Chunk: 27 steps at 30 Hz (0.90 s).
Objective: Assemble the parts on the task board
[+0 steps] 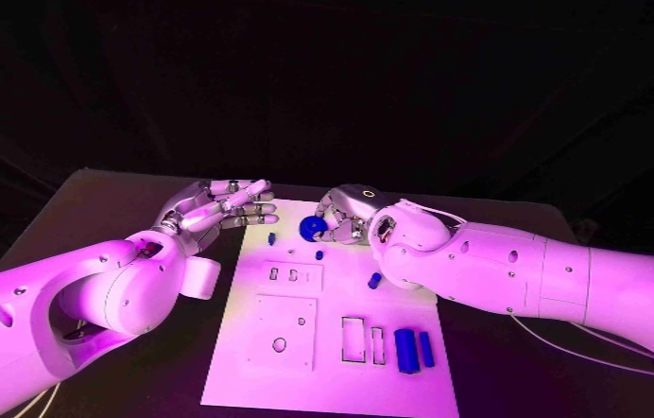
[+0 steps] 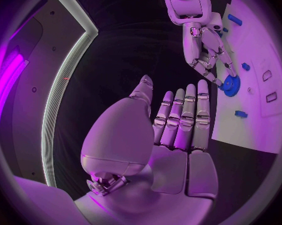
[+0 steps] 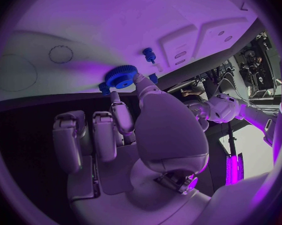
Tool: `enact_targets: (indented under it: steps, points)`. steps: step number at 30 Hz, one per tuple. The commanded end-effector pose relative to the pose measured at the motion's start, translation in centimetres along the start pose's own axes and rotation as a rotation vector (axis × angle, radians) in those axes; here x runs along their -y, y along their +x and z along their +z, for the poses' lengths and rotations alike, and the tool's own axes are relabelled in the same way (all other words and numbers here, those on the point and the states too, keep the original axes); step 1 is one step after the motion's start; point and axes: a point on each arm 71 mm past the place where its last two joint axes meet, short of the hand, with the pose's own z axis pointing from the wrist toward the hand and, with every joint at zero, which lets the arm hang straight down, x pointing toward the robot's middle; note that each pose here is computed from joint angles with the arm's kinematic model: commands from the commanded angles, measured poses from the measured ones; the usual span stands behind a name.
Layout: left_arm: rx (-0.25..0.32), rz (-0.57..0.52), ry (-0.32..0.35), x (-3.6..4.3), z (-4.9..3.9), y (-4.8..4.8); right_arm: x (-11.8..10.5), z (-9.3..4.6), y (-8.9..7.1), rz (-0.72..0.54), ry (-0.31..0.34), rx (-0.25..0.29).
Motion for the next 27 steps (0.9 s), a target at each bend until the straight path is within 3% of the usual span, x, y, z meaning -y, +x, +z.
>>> enact_targets:
  steps: [1, 7, 14, 16, 21, 27]
  points:
    - [-0.018, -0.007, 0.005, 0.1, 0.03, 0.2, 0.0, 0.0, 0.1, 0.001, -0.004, -0.007]
    - [-0.018, -0.007, 0.004, 0.09, 0.04, 0.16, 0.4, -0.2, 0.1, 0.017, 0.009, -0.023]
    - [-0.017, -0.006, 0.003, 0.07, 0.07, 0.07, 2.0, -2.0, -1.8, 0.109, 0.009, 0.095]
    - [-0.017, -0.006, 0.002, 0.07, 0.05, 0.0, 2.8, -2.7, -2.5, 0.156, 0.001, 0.105]
    - [-0.022, -0.008, -0.002, 0.01, 0.13, -0.16, 6.1, -5.6, -4.2, 0.302, -0.013, 0.055]
    - [-0.033, -0.012, -0.006, -0.12, 0.3, -0.12, 10.5, -8.5, -5.1, 0.37, 0.021, 0.02]
